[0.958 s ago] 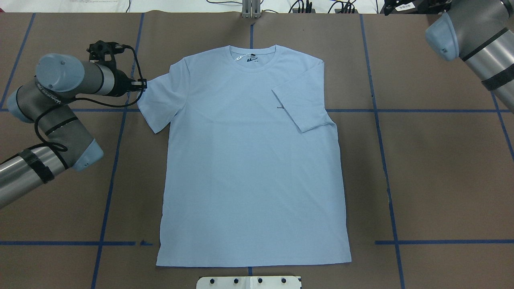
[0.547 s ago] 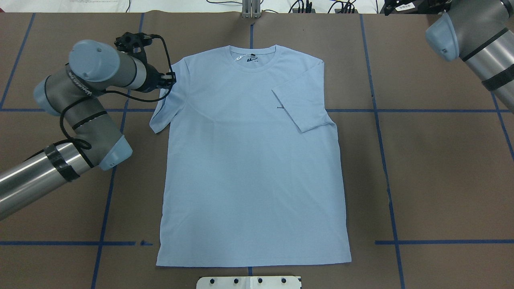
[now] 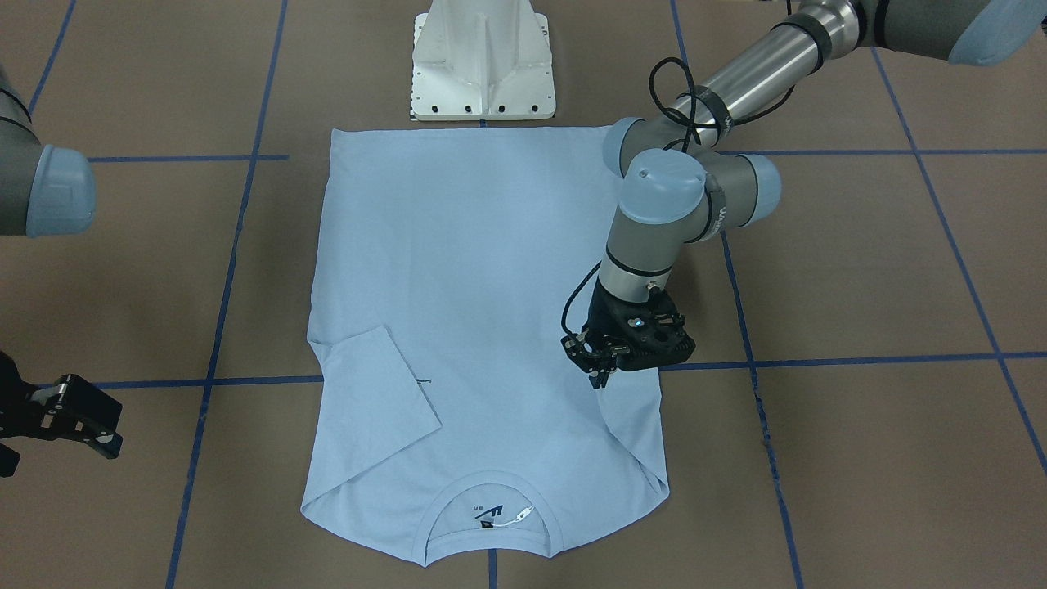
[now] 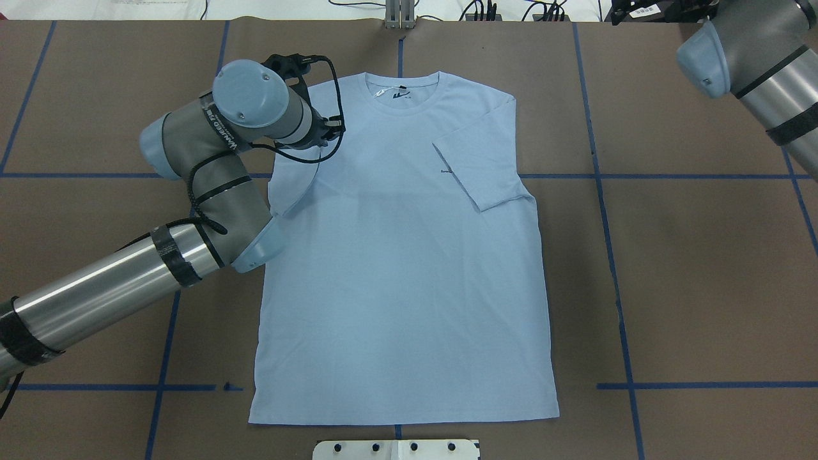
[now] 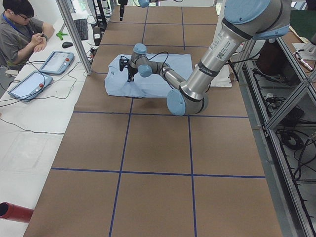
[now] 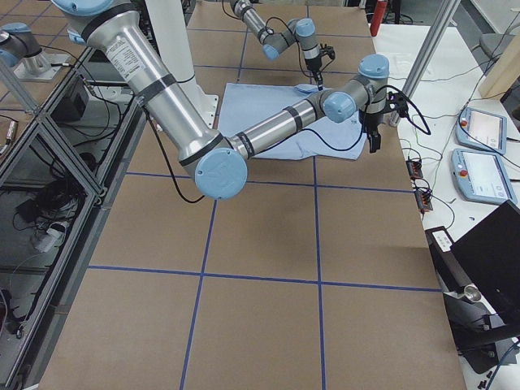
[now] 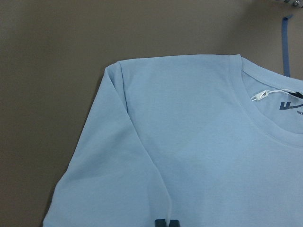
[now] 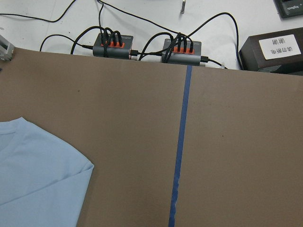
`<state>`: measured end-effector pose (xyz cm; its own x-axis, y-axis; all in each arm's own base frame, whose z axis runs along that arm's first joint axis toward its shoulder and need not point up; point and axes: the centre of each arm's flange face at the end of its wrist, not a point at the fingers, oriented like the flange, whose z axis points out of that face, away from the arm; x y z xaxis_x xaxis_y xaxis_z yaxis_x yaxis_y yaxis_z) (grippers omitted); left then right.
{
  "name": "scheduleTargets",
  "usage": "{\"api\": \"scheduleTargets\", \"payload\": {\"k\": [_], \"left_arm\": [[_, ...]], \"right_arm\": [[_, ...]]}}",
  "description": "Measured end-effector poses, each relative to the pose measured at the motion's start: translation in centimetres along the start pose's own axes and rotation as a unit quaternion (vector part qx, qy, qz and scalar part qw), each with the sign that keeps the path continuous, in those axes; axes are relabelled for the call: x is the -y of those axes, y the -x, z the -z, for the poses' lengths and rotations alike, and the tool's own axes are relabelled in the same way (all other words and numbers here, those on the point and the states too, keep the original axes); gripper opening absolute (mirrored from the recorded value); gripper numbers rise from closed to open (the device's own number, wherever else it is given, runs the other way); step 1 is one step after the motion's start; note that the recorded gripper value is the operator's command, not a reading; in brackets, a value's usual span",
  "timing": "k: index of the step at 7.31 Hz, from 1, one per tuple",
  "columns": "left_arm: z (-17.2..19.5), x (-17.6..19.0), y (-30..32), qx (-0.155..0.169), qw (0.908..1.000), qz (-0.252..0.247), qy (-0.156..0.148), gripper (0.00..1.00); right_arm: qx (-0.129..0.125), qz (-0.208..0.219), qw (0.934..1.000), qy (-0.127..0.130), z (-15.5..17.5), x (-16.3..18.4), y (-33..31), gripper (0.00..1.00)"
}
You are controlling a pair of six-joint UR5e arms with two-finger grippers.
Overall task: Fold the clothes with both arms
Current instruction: 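Fold the grasped sleeve inward over the shirt body with the left gripper, then move both grippers to the hem corners nearest the robot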
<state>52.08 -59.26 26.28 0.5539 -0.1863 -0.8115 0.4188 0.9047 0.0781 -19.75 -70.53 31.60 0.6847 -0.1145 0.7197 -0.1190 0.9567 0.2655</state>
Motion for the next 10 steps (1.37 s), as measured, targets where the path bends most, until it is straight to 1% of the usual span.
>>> {"api": "scheduleTargets", "payload": {"k": [1, 2, 3, 4, 5, 6, 7, 8, 9, 10], "left_arm": [[-0.7, 0.1, -0.4, 0.006, 1.0000, 0.001, -0.002, 0.99], [-1.0, 0.2, -0.5, 0.008, 0.9999, -0.008, -0.002, 1.00], [-1.0, 0.1, -0.4, 0.007, 0.9993, -0.036, -0.002, 1.00], [-0.5, 0.1, -0.6, 0.001, 0.9967, -0.082, -0.003, 1.00], [0.7, 0.0, -0.6, -0.010, 0.9920, -0.125, -0.005, 1.00], [2.1, -0.3, -0.1, -0.022, 0.9865, -0.162, -0.010, 1.00], [3.9, -0.8, 0.4, -0.037, 0.9811, -0.190, -0.015, 1.00], [5.9, -1.4, 1.0, -0.053, 0.9768, -0.207, -0.019, 1.00], [7.4, -2.3, 2.2, -0.065, 0.9745, -0.214, -0.015, 1.00], [8.6, -3.1, 3.7, -0.074, 0.9736, -0.216, -0.009, 1.00]], "right_arm": [[0.000, 0.000, 1.0000, 0.001, -0.1, -0.1, 0.1, 1.00], [0.000, 0.000, 1.0000, 0.003, -0.3, -0.2, 0.2, 1.00], [0.000, 0.000, 1.0000, 0.005, -0.6, -0.6, 0.1, 1.00], [0.002, 0.003, 1.0000, 0.006, -1.1, -1.4, -0.2, 1.00], [0.004, 0.002, 1.0000, 0.005, -1.8, -2.4, -0.7, 1.00], [0.006, -0.012, 0.9999, 0.004, -2.3, -3.3, -1.3, 1.00], [0.008, -0.036, 0.9993, 0.003, -2.3, -4.2, -1.7, 1.00], [0.013, -0.056, 0.9983, 0.000, -1.8, -5.7, -1.7, 1.00], [0.022, -0.069, 0.9974, 0.001, -1.3, -7.6, -0.6, 1.00], [0.031, -0.084, 0.9960, 0.003, -1.4, -9.8, 2.0, 1.00]]}}
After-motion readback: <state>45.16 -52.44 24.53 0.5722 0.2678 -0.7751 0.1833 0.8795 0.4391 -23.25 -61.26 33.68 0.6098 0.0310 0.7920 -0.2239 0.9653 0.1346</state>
